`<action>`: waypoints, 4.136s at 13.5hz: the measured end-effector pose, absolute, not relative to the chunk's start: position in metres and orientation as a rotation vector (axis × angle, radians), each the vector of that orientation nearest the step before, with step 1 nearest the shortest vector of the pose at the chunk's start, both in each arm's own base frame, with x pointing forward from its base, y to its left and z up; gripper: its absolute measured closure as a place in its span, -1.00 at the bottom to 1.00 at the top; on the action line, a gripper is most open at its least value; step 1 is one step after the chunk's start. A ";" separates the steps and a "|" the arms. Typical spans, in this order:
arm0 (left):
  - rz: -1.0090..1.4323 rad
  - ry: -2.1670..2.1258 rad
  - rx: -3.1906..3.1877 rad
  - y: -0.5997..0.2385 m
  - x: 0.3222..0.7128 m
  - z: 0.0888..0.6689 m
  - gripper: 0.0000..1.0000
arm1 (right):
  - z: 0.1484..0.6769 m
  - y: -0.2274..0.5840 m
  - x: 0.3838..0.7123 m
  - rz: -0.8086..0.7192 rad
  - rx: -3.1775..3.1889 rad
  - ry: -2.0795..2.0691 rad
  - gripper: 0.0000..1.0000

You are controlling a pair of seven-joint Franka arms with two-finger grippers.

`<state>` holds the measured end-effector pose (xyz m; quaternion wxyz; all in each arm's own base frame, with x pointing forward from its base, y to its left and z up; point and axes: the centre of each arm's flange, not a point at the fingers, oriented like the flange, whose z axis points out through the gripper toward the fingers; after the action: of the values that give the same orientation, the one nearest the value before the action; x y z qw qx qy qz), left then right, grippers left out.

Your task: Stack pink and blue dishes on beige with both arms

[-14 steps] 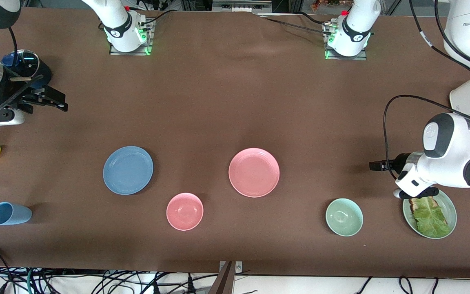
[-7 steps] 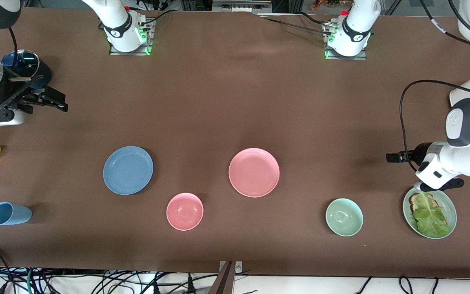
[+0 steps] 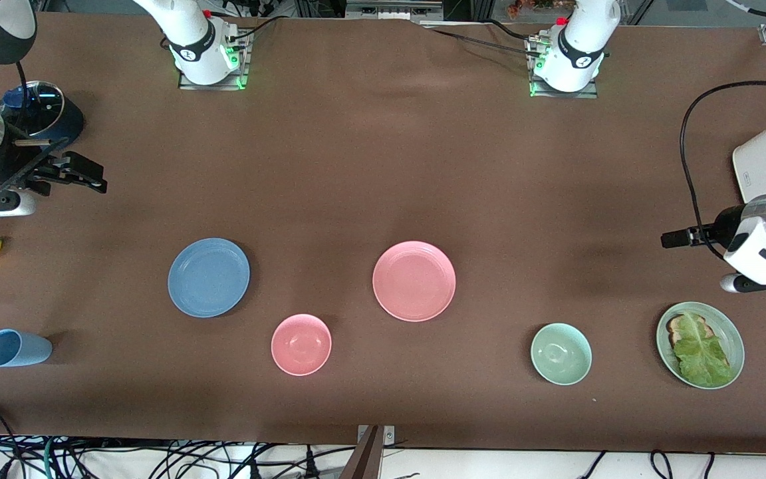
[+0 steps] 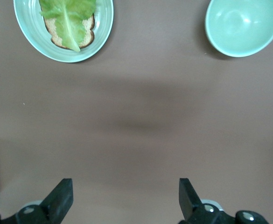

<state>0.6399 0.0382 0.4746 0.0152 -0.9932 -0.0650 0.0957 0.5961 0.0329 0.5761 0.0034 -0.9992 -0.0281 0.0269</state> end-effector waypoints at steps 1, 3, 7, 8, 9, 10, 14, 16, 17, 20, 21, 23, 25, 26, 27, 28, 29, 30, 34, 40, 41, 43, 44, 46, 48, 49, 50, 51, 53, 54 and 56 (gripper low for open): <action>0.267 -0.151 -3.087 0.031 0.633 0.490 -1.00 | 0.576 0.032 0.596 0.084 -3.145 -0.090 -1.00; 0.208 -0.056 -3.071 0.023 0.617 0.524 -1.00 | 0.573 0.029 0.598 0.091 -3.171 -0.092 -1.00; 0.115 -0.014 -3.097 0.008 0.579 0.576 -1.00 | 0.562 0.030 0.602 0.120 -3.174 -0.094 -1.00; 0.109 -0.011 -3.111 0.004 0.571 0.581 -1.00 | 0.555 0.031 0.605 0.137 -3.174 -0.097 -1.00; 0.117 0.000 -3.119 0.000 0.564 0.581 -1.00 | 0.549 0.031 0.607 0.150 -3.174 -0.097 -1.00; 0.133 0.011 -3.120 -0.004 0.558 0.577 -1.00 | 0.545 0.031 0.609 0.155 -3.174 -0.097 -1.00; 0.169 0.004 -3.132 -0.002 0.555 0.564 -1.00 | 0.513 0.034 0.631 0.091 -3.176 -0.108 -1.00; 0.170 -0.003 -3.136 0.000 0.555 0.564 -1.00 | 0.473 0.035 0.643 0.114 -3.176 -0.135 -1.00; 0.171 -0.007 -3.136 0.002 0.555 0.563 -1.00 | 0.449 0.036 0.647 0.125 -3.175 -0.157 -1.00; 0.170 -0.009 -3.136 0.003 0.555 0.563 -1.00 | 0.379 0.036 0.647 0.098 -3.174 -0.181 -1.00; 0.170 -0.010 -3.137 0.003 0.555 0.563 -1.00 | 0.358 0.035 0.644 0.077 -3.174 -0.184 -1.00; 0.167 -0.008 -3.137 0.002 0.555 0.564 -1.00 | 0.320 0.034 0.637 0.051 -3.174 -0.186 -1.00; 0.160 -0.007 -3.137 0.002 0.556 0.564 -1.00 | 0.289 0.031 0.637 0.037 -3.175 -0.183 -1.00; 0.151 -0.008 -3.137 0.003 0.556 0.565 -1.00 | 0.279 0.029 0.638 0.032 -3.176 -0.180 -1.00; 0.143 -0.009 -3.138 0.003 0.556 0.567 -1.00 | 0.273 0.027 0.639 0.026 -3.177 -0.175 -1.00; 0.138 -0.011 -3.138 0.004 0.557 0.568 -1.00 | 0.269 0.025 0.640 0.012 -3.178 -0.169 -1.00; 0.136 -0.012 -3.138 0.004 0.556 0.569 -1.00 | 0.266 0.022 0.642 -0.010 -3.178 -0.168 -1.00; 0.135 -0.012 -3.138 0.004 0.556 0.569 -1.00 | 0.263 0.018 0.644 -0.030 -3.178 -0.172 -1.00; 0.115 -0.013 -3.139 0.004 0.558 0.574 -1.00 | 0.243 0.002 0.649 -0.083 -3.179 -0.195 -0.95; 0.079 -0.007 -3.140 0.002 0.560 0.585 -1.00 | 0.217 0.002 0.649 -0.081 -3.180 -0.201 -0.57; 0.086 -0.004 -3.140 0.002 0.560 0.584 -1.00 | 0.217 0.002 0.649 -0.081 -3.179 -0.202 -0.46; 0.101 0.004 -3.140 0.000 0.559 0.583 -1.00 | 0.215 0.003 0.648 -0.078 -3.177 -0.201 -0.34; 0.105 0.006 -3.140 -0.001 0.559 0.582 -1.00 | 0.213 0.003 0.648 -0.072 -3.173 -0.193 -0.34; 0.109 0.008 -3.139 -0.001 0.559 0.582 -1.00 | 0.207 0.004 0.647 -0.061 -3.161 -0.171 -0.31; 0.121 0.013 -3.139 -0.001 0.560 0.579 -1.00 | 0.203 0.005 0.647 -0.057 -3.158 -0.167 -0.24; 0.126 0.013 -3.139 -0.001 0.561 0.577 -1.00 | 0.202 0.006 0.647 -0.057 -3.157 -0.168 -0.23; 0.128 0.011 -3.139 -0.001 0.561 0.576 -1.00 | 0.202 0.006 0.647 -0.058 -3.157 -0.168 -0.13; 0.128 0.008 -3.140 0.000 0.561 0.576 -1.00 | 0.202 0.006 0.647 -0.058 -3.156 -0.168 -0.12; 0.128 0.010 -3.140 0.000 0.561 0.576 -1.00 | 0.202 0.006 0.647 -0.058 -3.156 -0.168 -0.02; 0.128 0.010 -3.140 0.000 0.561 0.576 -1.00 | 0.202 0.006 0.647 -0.058 -3.156 -0.168 0.14; 0.127 0.010 -3.140 0.000 0.561 0.577 -1.00 | 0.202 0.007 0.647 -0.058 -3.155 -0.168 0.26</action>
<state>0.5612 -0.0002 0.5766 -0.0003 -0.9992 0.0033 0.0405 0.6466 0.0066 0.2021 -0.0092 -0.9984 -0.0531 -0.0183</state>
